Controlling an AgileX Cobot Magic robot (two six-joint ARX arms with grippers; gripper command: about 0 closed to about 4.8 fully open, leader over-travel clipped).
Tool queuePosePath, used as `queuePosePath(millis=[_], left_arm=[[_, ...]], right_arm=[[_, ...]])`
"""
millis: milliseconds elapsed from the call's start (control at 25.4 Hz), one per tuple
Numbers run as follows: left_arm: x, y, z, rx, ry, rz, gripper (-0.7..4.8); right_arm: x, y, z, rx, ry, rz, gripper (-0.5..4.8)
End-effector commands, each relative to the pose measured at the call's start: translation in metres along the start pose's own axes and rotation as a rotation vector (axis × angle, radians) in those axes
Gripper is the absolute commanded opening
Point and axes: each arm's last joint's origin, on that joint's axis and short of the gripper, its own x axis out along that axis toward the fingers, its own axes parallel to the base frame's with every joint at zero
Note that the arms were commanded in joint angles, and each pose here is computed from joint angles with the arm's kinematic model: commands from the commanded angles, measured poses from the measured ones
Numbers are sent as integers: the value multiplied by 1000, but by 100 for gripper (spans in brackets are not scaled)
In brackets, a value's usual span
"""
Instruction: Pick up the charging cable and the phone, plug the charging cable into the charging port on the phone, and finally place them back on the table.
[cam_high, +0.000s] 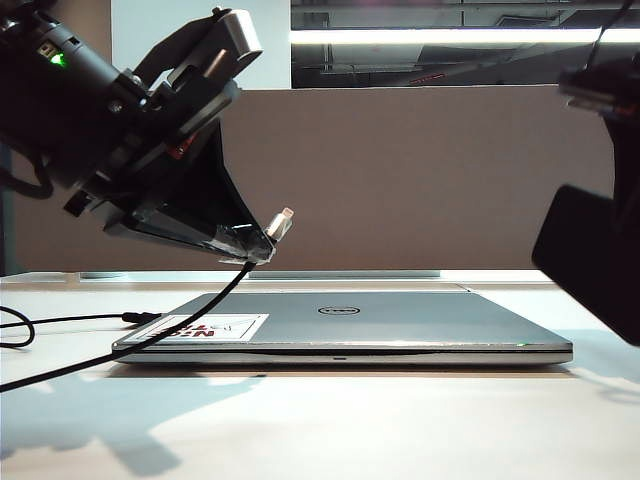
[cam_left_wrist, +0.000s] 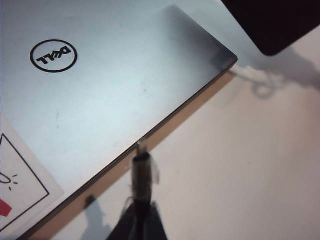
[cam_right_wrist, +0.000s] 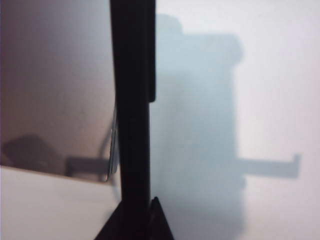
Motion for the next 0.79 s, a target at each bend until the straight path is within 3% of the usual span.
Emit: queuePosePath(millis=[39,197,668,786], left_arm=[[0,-1,3,4,-25,-5,-8],[0,-1,3,4,-25,-5,-8],[0,-1,3,4,-25,-5,-8],[0,-1,3,4,-25,-5,-8]], right_arm=[[9,6,-1,-34,82,-28,-3],[20,9,-2,-58,176,-56,-3],[34,10,0,-75,231,-20,0],[36,10,0,-74,236,-21,35]])
